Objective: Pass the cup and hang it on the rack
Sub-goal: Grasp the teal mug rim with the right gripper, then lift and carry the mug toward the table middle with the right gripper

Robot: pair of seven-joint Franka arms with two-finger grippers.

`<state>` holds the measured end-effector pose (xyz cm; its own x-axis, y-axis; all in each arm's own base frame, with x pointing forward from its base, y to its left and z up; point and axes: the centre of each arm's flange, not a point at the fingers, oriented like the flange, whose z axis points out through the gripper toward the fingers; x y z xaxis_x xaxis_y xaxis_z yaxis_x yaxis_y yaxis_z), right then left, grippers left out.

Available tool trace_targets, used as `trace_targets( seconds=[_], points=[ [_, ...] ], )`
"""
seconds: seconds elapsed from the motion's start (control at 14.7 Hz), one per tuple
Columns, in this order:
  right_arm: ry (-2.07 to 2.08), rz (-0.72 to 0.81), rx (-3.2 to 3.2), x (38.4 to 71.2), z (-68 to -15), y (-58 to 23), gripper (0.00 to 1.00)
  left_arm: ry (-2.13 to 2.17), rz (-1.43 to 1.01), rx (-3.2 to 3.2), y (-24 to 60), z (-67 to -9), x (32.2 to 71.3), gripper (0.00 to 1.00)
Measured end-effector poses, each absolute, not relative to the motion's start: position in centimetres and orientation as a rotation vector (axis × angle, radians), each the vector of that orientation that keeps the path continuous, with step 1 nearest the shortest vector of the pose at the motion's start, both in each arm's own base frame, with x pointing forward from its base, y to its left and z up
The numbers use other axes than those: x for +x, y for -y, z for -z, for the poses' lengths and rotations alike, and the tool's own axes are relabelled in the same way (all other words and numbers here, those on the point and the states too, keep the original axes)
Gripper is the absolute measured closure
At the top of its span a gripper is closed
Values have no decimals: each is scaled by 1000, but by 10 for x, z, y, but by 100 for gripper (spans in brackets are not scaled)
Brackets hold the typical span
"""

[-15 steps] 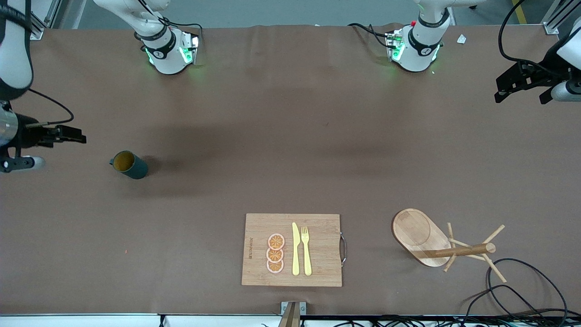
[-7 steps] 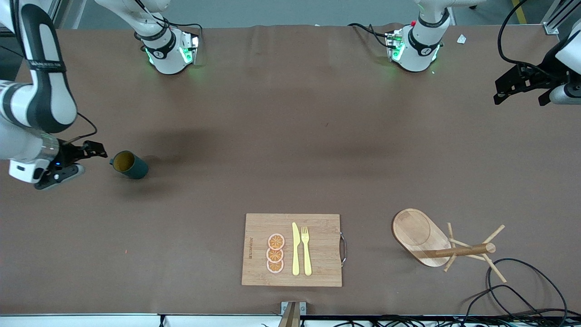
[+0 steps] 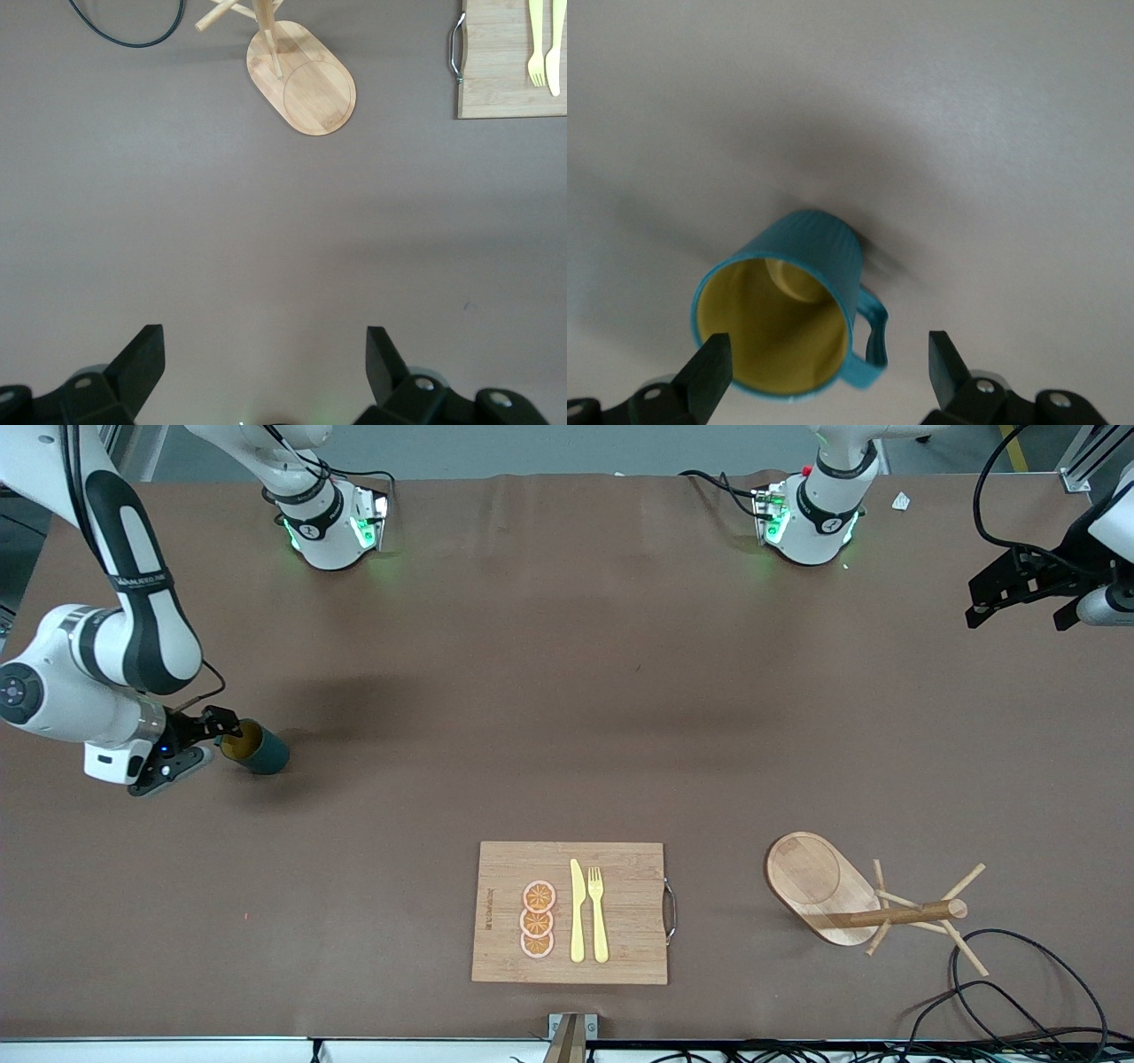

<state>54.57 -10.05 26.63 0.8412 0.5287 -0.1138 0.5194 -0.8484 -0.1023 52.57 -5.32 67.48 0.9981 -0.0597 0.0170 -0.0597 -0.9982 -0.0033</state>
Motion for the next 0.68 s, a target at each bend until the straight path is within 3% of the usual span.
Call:
trace_targets(
  seconds=[0.27,0.55,0.68],
  points=[
    [870,-225,-2936,542,-248,99,38,-94,27,-3137,53,-675,526,0],
    [885,-227,-2930,542,-246,99,83,-94,27,-3137,53,-675,526,0],
    [885,-230,-2928,543,-246,98,96,-93,27,-3137,53,-675,526,0]
  ],
)
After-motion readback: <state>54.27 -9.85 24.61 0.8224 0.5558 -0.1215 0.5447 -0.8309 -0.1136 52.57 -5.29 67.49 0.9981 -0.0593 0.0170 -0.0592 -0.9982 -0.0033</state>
